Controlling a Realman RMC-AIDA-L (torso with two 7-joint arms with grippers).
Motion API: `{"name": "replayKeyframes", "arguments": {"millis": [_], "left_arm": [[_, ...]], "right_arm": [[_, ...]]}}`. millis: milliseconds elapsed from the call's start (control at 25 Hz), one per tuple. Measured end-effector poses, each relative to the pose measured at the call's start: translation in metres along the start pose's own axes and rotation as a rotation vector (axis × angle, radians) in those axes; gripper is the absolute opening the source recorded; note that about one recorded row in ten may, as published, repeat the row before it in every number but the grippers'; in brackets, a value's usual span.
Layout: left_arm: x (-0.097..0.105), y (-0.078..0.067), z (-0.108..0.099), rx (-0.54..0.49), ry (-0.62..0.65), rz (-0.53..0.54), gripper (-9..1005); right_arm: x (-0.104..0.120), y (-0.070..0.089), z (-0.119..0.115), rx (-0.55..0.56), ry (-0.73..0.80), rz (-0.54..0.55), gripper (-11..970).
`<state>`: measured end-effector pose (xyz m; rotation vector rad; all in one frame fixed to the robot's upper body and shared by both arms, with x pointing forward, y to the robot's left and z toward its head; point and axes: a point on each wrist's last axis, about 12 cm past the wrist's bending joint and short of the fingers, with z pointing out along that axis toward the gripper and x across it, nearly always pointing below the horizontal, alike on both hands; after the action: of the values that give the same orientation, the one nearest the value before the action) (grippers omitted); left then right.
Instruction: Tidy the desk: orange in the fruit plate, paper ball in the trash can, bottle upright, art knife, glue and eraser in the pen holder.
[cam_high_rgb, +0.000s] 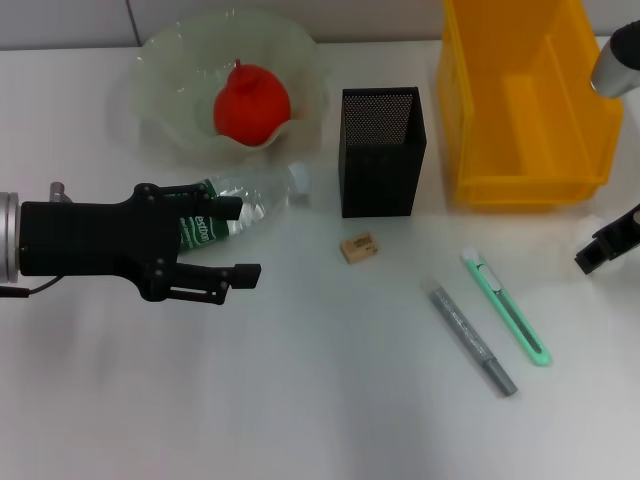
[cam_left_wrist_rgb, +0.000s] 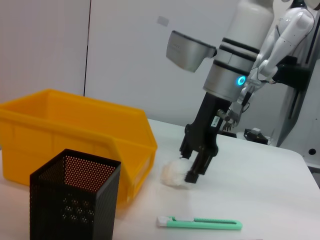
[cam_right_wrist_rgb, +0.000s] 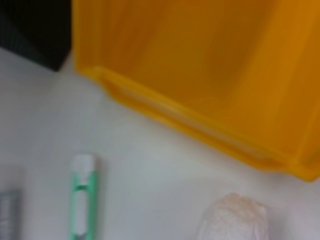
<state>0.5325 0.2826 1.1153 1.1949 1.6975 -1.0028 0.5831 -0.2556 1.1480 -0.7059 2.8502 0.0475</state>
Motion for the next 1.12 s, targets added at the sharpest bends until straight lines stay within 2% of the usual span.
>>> {"name": "replayKeyframes", "arguments": {"millis": [120, 200, 240, 400, 560, 800, 1120], "left_arm": [[0.001, 0.0, 0.0, -0.001, 0.0, -0.001, 857], [0.002, -0.001, -0.001, -0.004, 0.001, -0.004, 857], [0.002, -0.001, -0.001, -0.004, 0.001, -0.004, 857], [0.004, -0.002, -0.002, -0.006, 0.0, -0.005, 857], [0.006, -0.003, -0.003, -0.008, 0.0, -0.009, 857], [0.008, -0.004, -0.002, -0.013, -0.003, -0.019, 856], [0.009, -0.003, -0.003, -0.034, 0.001, -0.035, 857]], "right_arm": [[0.0, 0.007, -0.011, -0.032, -0.02, -0.024, 533], [-0.001, 0.019, -0.035, -0.081, -0.09, -0.074, 517], [-0.001, 0.019, -0.035, -0.081, -0.09, -0.074, 522], [-0.006, 0.025, -0.065, -0.059, -0.215, -0.119, 542], [-0.013, 0.021, -0.069, -0.026, -0.286, -0.117, 561], [-0.03, 0.008, -0.05, 0.028, -0.396, -0.098, 591], [-0.034, -0.001, -0.038, 0.063, -0.451, -0.078, 630]]}}
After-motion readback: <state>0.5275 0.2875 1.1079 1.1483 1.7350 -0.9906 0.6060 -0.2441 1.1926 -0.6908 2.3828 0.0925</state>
